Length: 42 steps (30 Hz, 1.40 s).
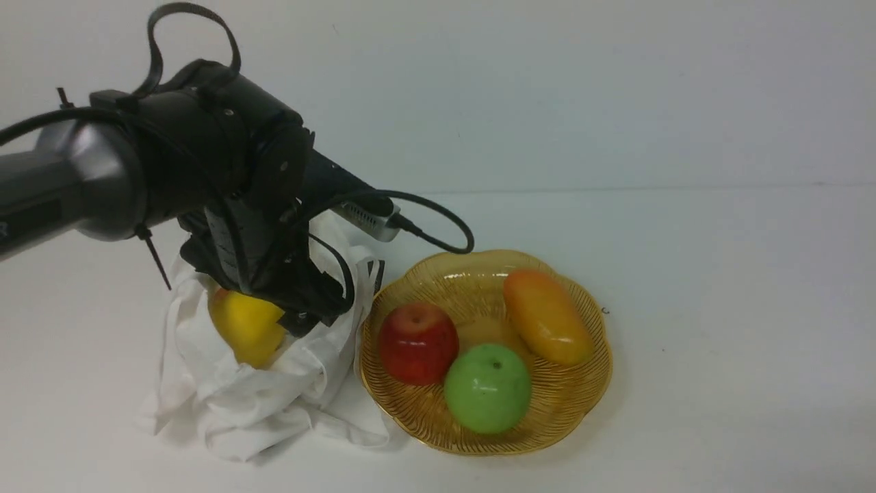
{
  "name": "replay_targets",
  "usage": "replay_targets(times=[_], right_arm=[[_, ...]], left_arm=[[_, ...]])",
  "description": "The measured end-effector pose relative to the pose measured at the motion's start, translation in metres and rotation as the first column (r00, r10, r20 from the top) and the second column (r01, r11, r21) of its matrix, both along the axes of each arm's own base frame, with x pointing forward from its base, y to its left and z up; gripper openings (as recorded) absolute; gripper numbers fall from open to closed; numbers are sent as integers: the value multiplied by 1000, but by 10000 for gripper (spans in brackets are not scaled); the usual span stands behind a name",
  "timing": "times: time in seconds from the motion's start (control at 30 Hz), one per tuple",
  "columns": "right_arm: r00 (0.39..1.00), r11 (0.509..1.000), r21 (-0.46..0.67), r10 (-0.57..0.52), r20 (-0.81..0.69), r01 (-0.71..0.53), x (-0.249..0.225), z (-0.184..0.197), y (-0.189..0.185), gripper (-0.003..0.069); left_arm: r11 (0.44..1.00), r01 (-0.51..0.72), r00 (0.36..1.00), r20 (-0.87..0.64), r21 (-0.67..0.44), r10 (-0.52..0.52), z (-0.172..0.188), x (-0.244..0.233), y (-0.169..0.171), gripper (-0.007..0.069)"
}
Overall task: Take the fruit out of the cloth bag on the white table and place them on a plate.
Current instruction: 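Reach into the bag and grasp the lemon with the left gripper, then move the lemon from the bag into the bowl with the left gripper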
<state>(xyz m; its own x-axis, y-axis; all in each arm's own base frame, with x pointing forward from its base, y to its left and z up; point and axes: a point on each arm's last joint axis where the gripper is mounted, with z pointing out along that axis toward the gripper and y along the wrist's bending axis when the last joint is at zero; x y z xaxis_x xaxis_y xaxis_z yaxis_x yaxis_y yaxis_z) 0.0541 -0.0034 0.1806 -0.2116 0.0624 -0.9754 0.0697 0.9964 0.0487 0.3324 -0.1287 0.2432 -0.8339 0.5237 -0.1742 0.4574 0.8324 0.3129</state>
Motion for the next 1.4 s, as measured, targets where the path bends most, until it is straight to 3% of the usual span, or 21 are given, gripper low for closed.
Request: replay_targets(times=[0.13,0.3,0.37,0.4,0.63,0.8,1.0,1.13,1.27,1.4], right_arm=[[1000,1000,0,0,0,0,0,0,0,-13],[1000,1000,0,0,0,0,0,0,0,-13],[1000,1000,0,0,0,0,0,0,0,-13],[1000,1000,0,0,0,0,0,0,0,-13],[1000,1000,0,0,0,0,0,0,0,-13],[1000,1000,0,0,0,0,0,0,0,-13],[1000,1000,0,0,0,0,0,0,0,-13],[1000,1000,1,0,0,0,0,0,0,-13],[1000,1000,1,0,0,0,0,0,0,-13],[1000,1000,1,0,0,0,0,0,0,-13]], left_arm=[[1000,-10,1000,-11,19,10,-7,3,0,675],[999,-29,999,-21,35,30,-13,4,1,619],[998,-32,999,-28,57,33,-13,4,2,501],[997,-31,999,-29,66,33,-13,4,3,480],[990,-47,996,-65,131,56,-13,0,8,485],[994,-54,997,-42,94,58,-1,-5,5,485],[999,-33,997,67,2,33,38,-15,-2,485],[992,-32,994,104,-118,45,57,-21,-9,485],[941,-12,994,99,-338,48,66,-22,-28,485],[828,60,993,118,-558,8,69,-20,-52,485]])
